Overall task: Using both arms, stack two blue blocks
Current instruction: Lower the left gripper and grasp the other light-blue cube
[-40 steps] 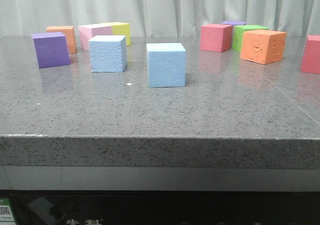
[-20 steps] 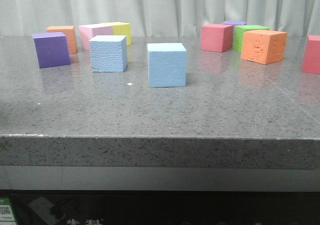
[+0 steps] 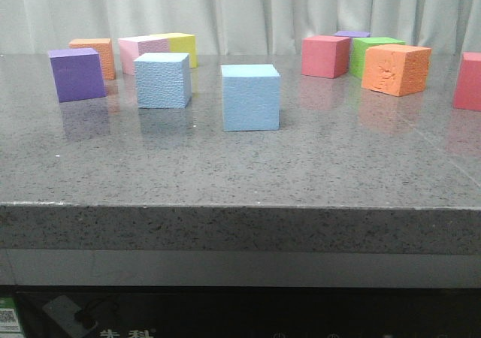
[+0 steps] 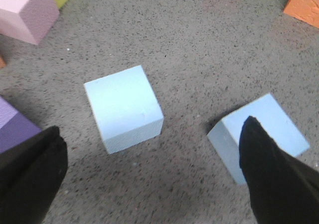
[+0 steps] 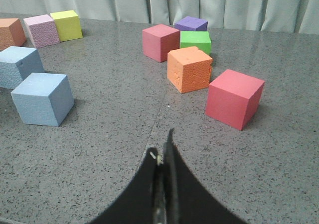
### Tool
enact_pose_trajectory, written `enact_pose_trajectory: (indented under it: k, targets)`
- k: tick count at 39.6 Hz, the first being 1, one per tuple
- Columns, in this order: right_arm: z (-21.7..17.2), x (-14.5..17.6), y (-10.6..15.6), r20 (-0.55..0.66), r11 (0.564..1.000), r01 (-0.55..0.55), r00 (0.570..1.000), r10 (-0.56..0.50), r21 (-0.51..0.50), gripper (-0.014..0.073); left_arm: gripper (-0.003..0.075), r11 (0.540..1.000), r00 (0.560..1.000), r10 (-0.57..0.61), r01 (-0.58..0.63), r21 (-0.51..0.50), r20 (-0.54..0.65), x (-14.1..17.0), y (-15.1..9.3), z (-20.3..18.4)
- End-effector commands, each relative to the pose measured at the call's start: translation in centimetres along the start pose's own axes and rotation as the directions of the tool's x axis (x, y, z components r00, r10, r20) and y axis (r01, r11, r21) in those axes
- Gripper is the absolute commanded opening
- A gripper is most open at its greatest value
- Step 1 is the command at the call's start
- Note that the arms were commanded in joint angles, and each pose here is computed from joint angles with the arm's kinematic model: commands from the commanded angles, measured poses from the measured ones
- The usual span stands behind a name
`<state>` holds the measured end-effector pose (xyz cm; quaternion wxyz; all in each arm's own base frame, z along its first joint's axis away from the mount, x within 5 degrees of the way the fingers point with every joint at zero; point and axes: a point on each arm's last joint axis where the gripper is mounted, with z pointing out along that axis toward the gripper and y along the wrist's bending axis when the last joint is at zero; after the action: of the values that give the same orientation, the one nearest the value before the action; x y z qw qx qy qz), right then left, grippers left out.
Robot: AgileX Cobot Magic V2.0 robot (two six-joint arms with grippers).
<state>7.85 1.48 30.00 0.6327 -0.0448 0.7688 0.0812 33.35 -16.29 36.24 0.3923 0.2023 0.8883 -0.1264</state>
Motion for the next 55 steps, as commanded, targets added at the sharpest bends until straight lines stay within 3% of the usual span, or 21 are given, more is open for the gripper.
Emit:
enact_pose_trajectory:
  k: [1, 11, 26, 36, 55]
  targets:
    - [-0.2, -1.5, 0.0, 0.099, 1.0, 0.012, 0.995, -0.013, 0.003, -0.0069, 0.068, 0.999, 0.996, -0.05, 0.048, 0.023, 0.078, -2.9, -0.5, -1.1]
    - [-0.2, -1.5, 0.0, 0.099, 1.0, 0.012, 0.995, -0.013, 0.003, -0.0069, 0.068, 0.987, 0.99, -0.133, 0.128, -0.096, -0.055, -4.5, 0.6, 2.4]
    - [-0.2, -1.5, 0.0, 0.099, 1.0, 0.012, 0.995, -0.013, 0.003, -0.0069, 0.068, 0.978, 0.972, -0.186, 0.169, -0.124, -0.145, -4.3, 1.8, 6.8]
    - [-0.2, -1.5, 0.0, 0.099, 1.0, 0.012, 0.995, -0.013, 0.003, -0.0069, 0.068, 0.964, 0.948, -0.259, 0.241, -0.115, -0.186, -3.7, 2.8, 8.0]
    - [-0.2, -1.5, 0.0, 0.099, 1.0, 0.012, 0.995, -0.013, 0.003, -0.0069, 0.0668, 0.961, 0.932, -0.274, 0.254, -0.112, -0.238, -2.8, 2.8, 9.6]
